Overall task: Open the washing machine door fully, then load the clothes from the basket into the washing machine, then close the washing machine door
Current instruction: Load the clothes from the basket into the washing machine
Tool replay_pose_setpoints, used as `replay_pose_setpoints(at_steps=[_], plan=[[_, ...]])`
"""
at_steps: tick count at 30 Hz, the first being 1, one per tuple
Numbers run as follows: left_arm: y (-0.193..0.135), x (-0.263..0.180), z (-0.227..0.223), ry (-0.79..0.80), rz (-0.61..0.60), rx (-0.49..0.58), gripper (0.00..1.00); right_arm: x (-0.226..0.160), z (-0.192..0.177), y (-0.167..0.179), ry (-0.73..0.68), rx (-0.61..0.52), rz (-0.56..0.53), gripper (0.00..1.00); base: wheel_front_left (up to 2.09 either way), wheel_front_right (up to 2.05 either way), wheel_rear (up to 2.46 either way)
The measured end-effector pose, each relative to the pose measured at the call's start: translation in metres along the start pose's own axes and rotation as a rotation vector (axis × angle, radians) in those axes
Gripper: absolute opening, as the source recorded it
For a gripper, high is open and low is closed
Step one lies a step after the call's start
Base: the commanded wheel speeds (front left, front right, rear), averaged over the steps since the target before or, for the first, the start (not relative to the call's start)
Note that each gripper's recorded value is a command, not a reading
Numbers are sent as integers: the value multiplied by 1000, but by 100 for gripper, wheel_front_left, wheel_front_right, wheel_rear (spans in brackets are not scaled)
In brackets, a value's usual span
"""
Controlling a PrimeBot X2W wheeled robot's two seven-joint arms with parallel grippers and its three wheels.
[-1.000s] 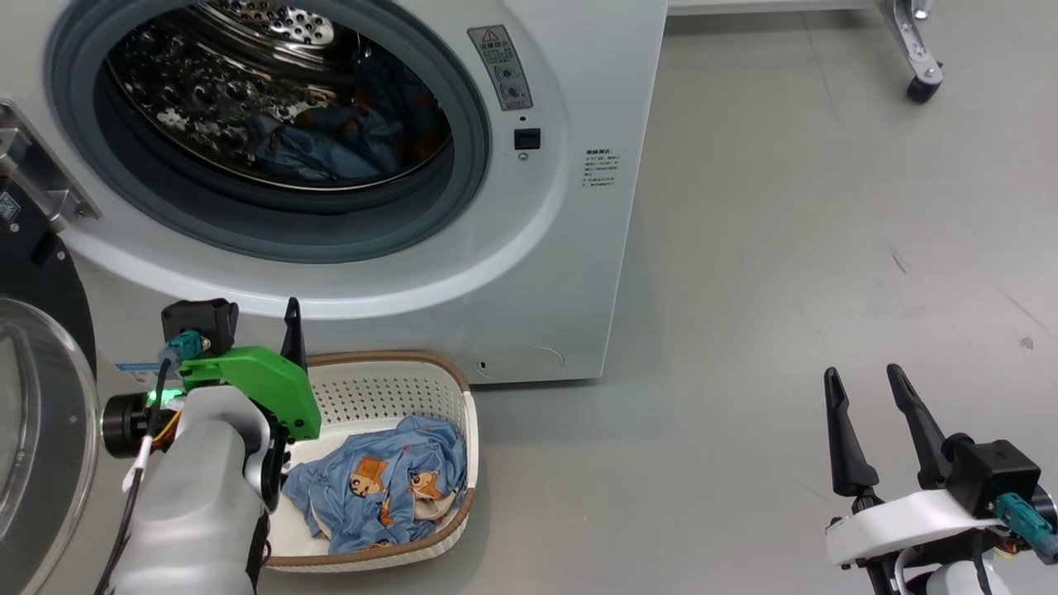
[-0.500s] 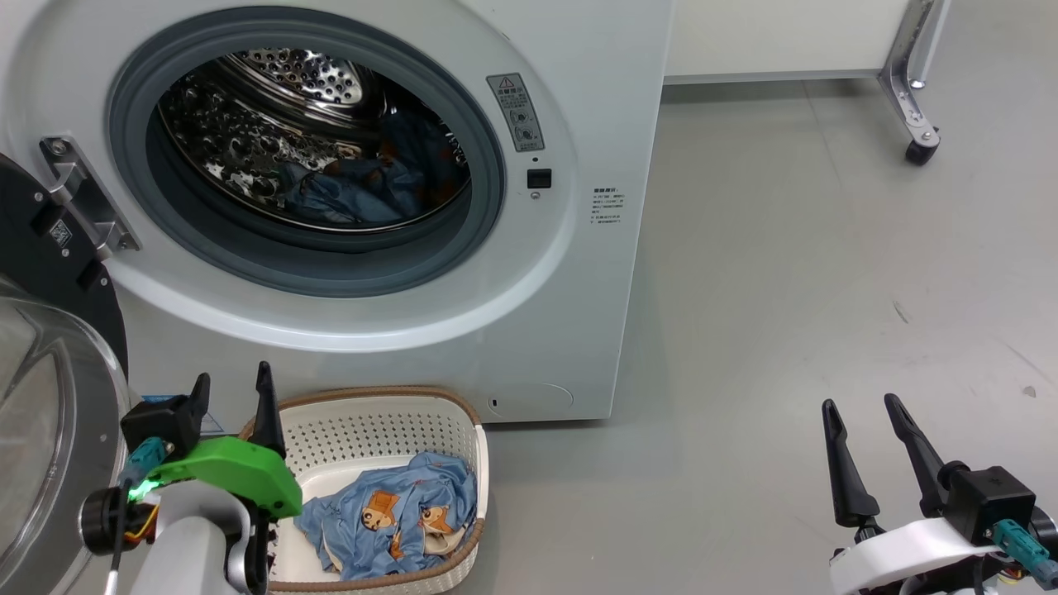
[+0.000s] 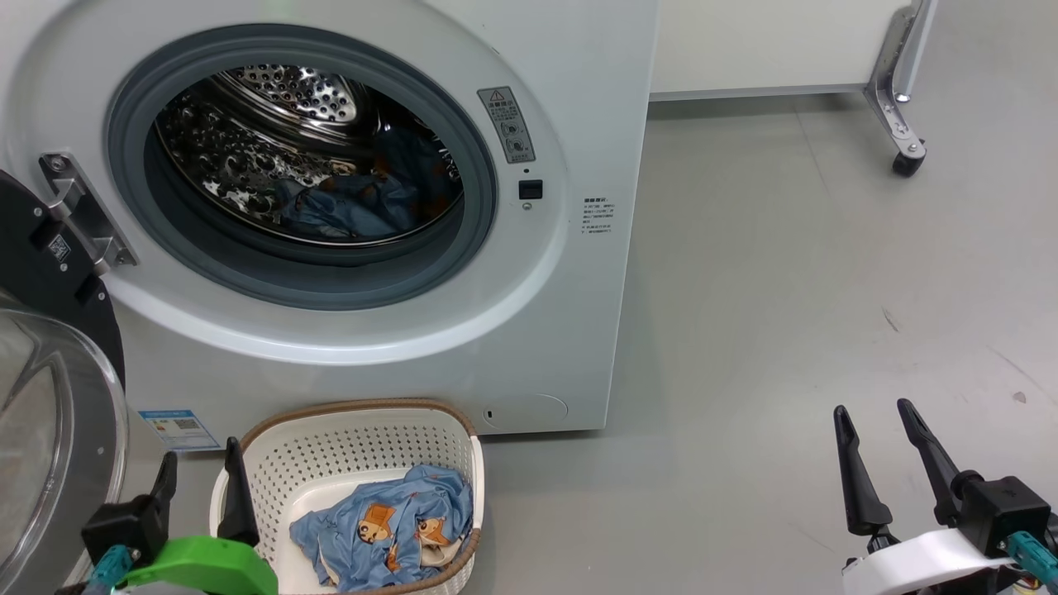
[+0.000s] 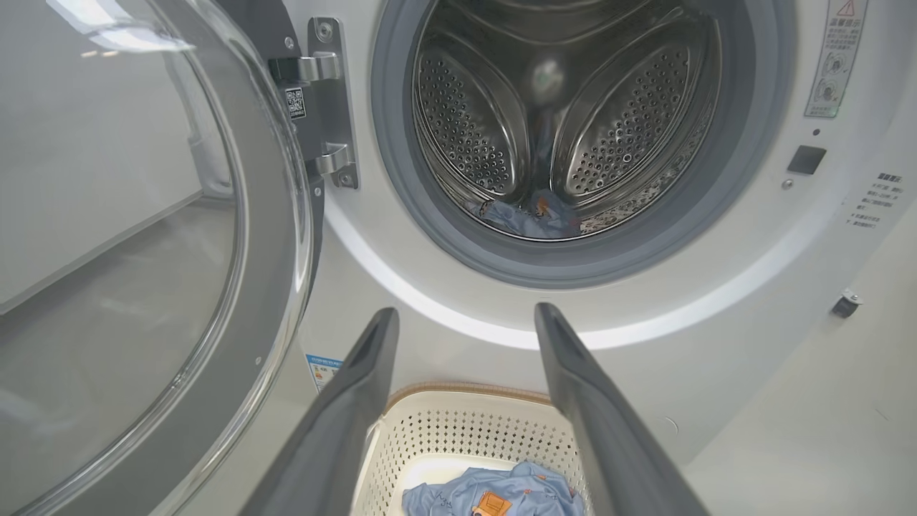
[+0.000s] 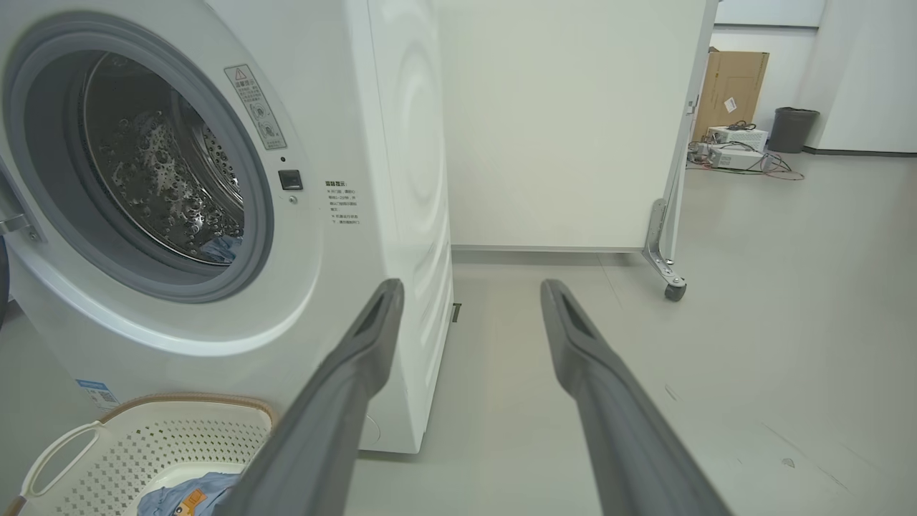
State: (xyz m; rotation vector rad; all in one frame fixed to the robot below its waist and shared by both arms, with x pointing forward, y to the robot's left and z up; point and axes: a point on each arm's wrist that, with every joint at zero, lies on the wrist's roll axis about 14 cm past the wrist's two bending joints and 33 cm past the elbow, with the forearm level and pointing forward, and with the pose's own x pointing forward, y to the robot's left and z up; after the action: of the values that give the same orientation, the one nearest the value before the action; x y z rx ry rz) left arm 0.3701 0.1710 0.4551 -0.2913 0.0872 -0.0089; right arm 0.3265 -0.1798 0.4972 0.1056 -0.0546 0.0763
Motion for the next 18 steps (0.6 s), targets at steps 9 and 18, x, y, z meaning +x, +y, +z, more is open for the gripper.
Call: replay_pose_setpoints(at_steps=[9, 18], plan=[[13, -22, 8, -37, 30, 8, 100, -10, 2, -13, -4, -10, -42, 100, 0, 0, 0], [8, -36, 5, -29, 9, 15, 100, -15, 1, -12, -3, -7, -44, 100, 0, 0, 0]])
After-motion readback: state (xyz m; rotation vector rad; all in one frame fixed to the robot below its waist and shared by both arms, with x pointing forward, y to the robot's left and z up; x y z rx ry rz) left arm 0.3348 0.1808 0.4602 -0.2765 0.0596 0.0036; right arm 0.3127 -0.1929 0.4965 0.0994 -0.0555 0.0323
